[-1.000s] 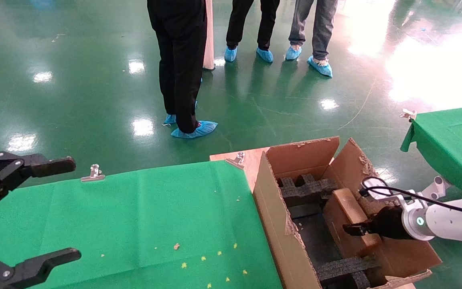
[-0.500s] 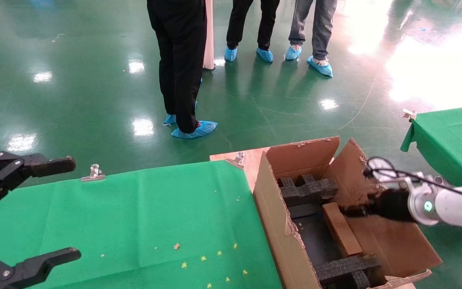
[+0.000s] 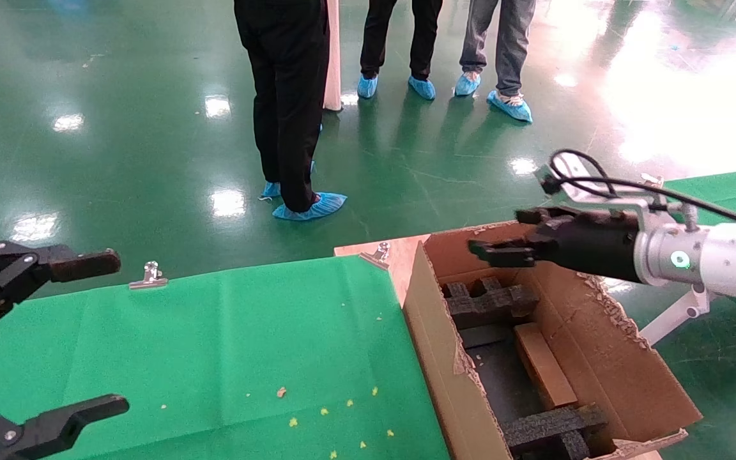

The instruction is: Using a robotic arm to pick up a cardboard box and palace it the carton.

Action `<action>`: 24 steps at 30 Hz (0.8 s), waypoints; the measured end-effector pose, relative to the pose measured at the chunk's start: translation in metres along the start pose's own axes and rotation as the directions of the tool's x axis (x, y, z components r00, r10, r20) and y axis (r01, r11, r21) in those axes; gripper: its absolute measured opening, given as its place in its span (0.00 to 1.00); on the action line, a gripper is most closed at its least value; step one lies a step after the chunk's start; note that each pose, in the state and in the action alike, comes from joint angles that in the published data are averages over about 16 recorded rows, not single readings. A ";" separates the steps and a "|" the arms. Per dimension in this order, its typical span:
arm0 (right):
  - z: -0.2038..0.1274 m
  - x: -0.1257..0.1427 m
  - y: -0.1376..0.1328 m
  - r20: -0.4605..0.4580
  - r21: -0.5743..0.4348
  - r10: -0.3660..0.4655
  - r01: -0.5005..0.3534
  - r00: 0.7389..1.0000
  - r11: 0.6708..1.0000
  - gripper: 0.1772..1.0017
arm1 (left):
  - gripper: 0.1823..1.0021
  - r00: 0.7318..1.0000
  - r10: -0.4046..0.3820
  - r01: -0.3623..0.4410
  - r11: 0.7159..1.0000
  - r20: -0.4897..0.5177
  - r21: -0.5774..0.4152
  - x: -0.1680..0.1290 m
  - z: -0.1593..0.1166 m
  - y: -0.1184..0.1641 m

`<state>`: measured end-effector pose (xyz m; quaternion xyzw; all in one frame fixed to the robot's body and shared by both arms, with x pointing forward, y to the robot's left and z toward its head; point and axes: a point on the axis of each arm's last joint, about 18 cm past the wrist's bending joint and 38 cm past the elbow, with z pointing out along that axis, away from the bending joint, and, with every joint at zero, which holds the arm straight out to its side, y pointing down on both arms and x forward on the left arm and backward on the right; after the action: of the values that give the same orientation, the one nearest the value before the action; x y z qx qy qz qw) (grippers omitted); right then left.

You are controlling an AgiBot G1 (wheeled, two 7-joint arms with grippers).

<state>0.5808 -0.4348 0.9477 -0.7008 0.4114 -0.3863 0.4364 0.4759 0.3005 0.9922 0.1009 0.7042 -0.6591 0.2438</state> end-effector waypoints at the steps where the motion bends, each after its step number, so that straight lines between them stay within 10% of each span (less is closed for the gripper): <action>1: -0.002 -0.005 -0.005 0.023 0.010 -0.005 0.005 1.000 1.000 0.99 | 1.00 1.000 0.000 0.000 1.000 0.000 0.000 0.000 0.000 0.000; 11: -0.016 -0.052 -0.030 0.268 0.058 -0.006 -0.010 0.963 0.998 1.00 | 1.00 1.000 0.000 0.000 1.000 0.000 0.000 0.000 0.000 0.000; 24: -0.016 -0.070 -0.040 0.353 0.085 -0.046 0.017 0.935 0.996 1.00 | 1.00 1.000 0.000 0.000 1.000 0.001 0.000 0.000 0.000 0.000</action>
<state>0.5506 -0.3645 0.9769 -0.7471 0.2989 -0.2770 0.5251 0.4759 0.3006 0.9922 0.1007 0.7041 -0.6592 0.2439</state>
